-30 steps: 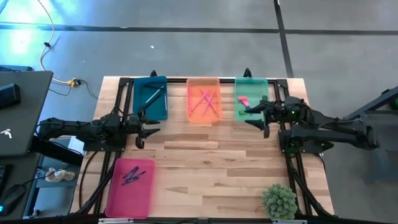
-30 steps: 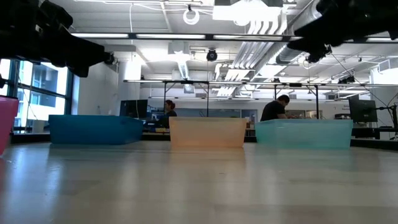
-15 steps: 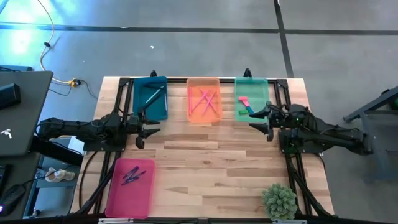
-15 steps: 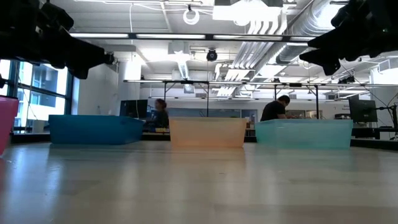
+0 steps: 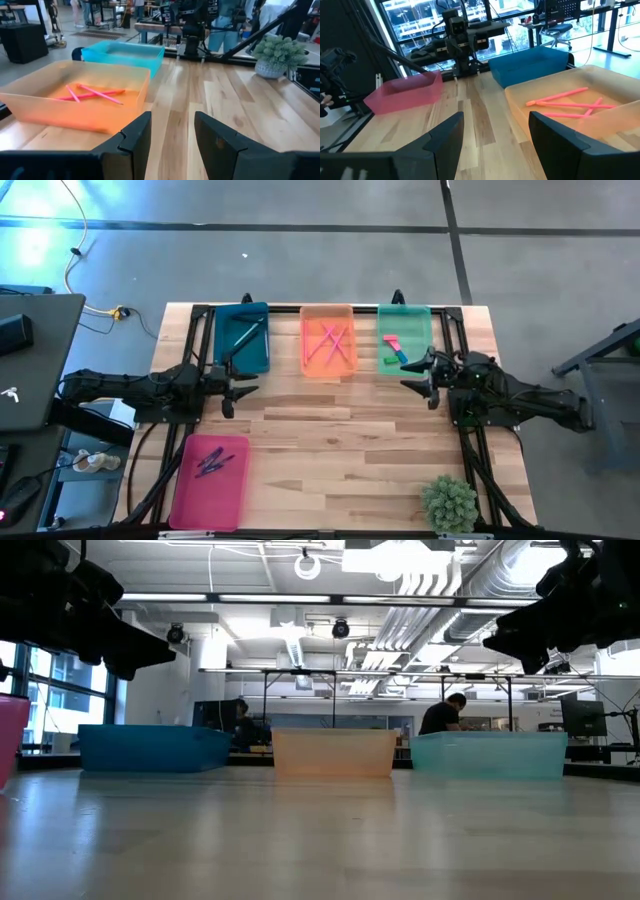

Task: Sort crayons/erasers/pens/pencils in bins
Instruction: Return to Home Position

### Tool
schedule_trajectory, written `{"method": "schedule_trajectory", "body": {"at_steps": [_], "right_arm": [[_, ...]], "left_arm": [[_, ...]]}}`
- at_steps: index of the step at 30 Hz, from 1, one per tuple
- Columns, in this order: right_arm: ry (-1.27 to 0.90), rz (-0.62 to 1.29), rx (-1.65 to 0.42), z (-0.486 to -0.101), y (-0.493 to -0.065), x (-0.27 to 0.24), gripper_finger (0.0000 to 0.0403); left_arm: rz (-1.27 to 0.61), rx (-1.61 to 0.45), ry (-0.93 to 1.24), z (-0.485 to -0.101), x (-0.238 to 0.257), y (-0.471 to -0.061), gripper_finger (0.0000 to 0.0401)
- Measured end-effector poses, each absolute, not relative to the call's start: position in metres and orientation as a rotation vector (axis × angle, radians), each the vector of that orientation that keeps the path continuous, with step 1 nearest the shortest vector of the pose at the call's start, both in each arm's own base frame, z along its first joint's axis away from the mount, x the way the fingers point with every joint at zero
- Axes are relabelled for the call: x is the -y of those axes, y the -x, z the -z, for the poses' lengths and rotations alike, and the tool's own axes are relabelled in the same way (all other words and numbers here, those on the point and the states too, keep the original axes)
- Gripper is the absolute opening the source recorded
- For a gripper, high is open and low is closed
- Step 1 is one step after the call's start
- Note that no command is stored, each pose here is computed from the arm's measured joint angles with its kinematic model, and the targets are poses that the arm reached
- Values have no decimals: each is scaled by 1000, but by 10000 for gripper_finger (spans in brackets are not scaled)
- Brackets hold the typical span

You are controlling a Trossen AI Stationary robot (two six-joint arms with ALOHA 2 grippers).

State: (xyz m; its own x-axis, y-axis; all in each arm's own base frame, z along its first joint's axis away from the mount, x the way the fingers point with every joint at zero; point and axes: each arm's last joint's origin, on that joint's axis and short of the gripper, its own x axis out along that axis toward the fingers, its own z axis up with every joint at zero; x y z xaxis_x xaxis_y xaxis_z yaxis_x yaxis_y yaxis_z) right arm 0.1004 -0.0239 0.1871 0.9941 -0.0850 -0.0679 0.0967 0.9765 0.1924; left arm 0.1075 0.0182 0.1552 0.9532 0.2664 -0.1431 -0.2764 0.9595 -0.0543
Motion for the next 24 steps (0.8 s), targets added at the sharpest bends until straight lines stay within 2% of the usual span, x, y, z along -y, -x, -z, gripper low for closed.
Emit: {"method": "schedule_trajectory", "body": {"at_steps": [14,24], "right_arm": [[-191,95,-56,-175,-102,25,217],[-193,95,-66,-174,-102,25,217]], "left_arm": [[-272,-104,6,-159,-18,-108,138],[-274,41,49,-172,-18,-108,138]]}}
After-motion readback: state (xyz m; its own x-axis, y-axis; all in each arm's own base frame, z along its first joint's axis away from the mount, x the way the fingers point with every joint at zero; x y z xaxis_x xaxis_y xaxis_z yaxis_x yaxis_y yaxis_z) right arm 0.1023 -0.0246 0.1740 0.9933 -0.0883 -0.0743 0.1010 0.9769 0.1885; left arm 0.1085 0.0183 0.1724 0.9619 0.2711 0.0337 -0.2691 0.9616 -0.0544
